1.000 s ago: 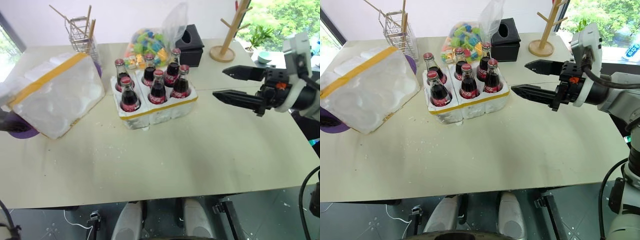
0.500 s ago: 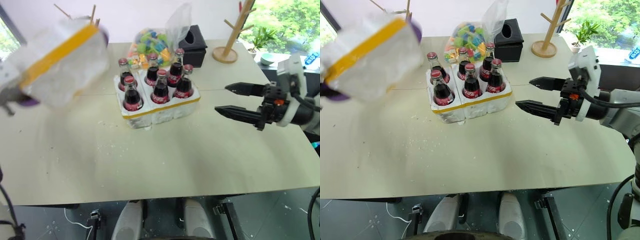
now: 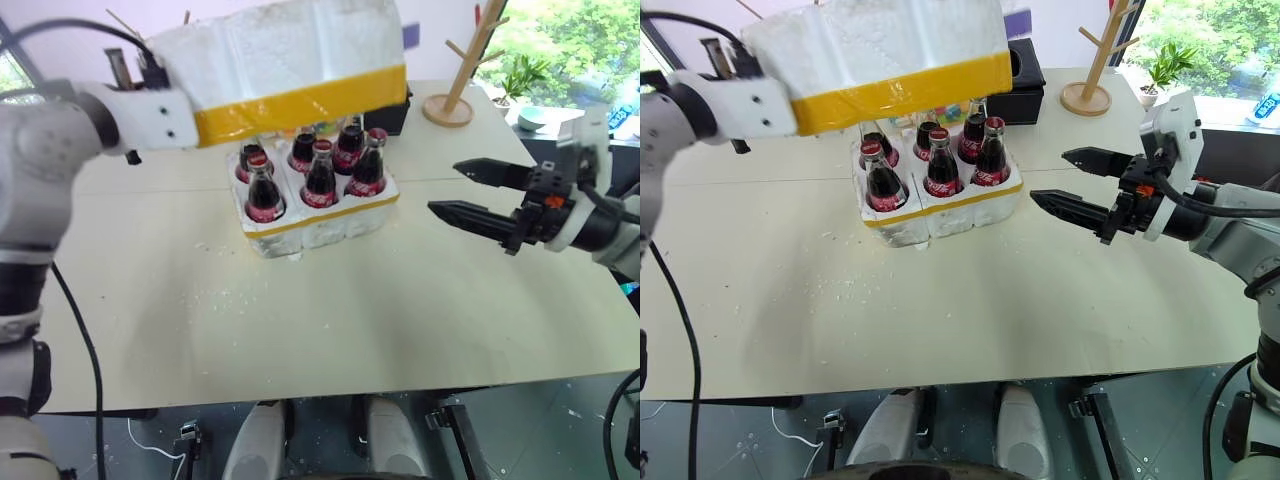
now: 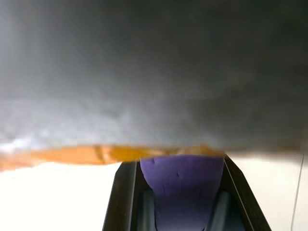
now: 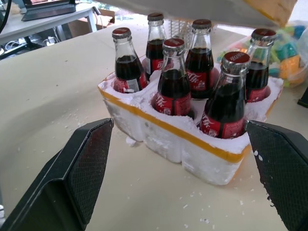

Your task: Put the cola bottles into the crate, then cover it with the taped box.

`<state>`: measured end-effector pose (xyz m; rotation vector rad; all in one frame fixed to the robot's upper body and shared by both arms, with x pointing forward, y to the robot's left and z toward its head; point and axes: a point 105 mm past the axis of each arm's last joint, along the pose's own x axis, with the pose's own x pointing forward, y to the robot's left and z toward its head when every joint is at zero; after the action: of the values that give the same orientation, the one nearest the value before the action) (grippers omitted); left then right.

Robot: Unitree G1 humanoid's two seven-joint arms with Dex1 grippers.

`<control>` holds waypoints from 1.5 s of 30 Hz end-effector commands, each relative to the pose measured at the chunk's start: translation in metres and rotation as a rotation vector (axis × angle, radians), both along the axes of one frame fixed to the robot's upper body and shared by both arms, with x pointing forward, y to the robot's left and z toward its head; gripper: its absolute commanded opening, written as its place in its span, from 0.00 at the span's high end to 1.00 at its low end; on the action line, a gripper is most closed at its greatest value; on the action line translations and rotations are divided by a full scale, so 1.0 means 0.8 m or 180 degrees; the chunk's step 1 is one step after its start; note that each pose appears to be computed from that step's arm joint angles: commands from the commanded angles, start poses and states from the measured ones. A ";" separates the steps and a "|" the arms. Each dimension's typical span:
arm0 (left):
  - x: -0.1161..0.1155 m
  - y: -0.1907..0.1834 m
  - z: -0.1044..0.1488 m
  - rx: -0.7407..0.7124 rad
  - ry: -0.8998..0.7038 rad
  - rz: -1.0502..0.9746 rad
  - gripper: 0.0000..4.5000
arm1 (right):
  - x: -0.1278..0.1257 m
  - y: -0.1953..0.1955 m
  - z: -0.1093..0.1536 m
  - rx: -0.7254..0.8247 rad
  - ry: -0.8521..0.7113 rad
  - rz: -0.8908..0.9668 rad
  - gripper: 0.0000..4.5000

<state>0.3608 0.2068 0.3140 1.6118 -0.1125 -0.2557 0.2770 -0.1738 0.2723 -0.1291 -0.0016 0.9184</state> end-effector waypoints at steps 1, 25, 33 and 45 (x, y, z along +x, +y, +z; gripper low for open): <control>-0.006 -0.013 -0.007 0.0173 -0.0128 0.0056 0.93 | -0.004 0.001 0.018 0.0110 -0.0182 0.0023 0.00; -0.023 -0.043 -0.051 0.0702 0.0160 -0.0117 0.93 | -0.002 0.002 0.007 0.0191 -0.0200 -0.0099 0.00; -0.026 -0.042 -0.068 0.0570 0.0181 -0.0159 0.15 | 0.002 0.000 0.006 0.0197 -0.0178 -0.0097 0.00; -0.084 0.022 -0.048 -0.1302 0.0297 -0.0182 0.15 | 0.000 -0.011 -0.003 0.0120 -0.0054 -0.0111 0.00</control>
<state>0.3042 0.2194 0.2621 1.2852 -0.0924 -0.3352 0.2803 -0.1770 0.2583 -0.0669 0.0112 0.8972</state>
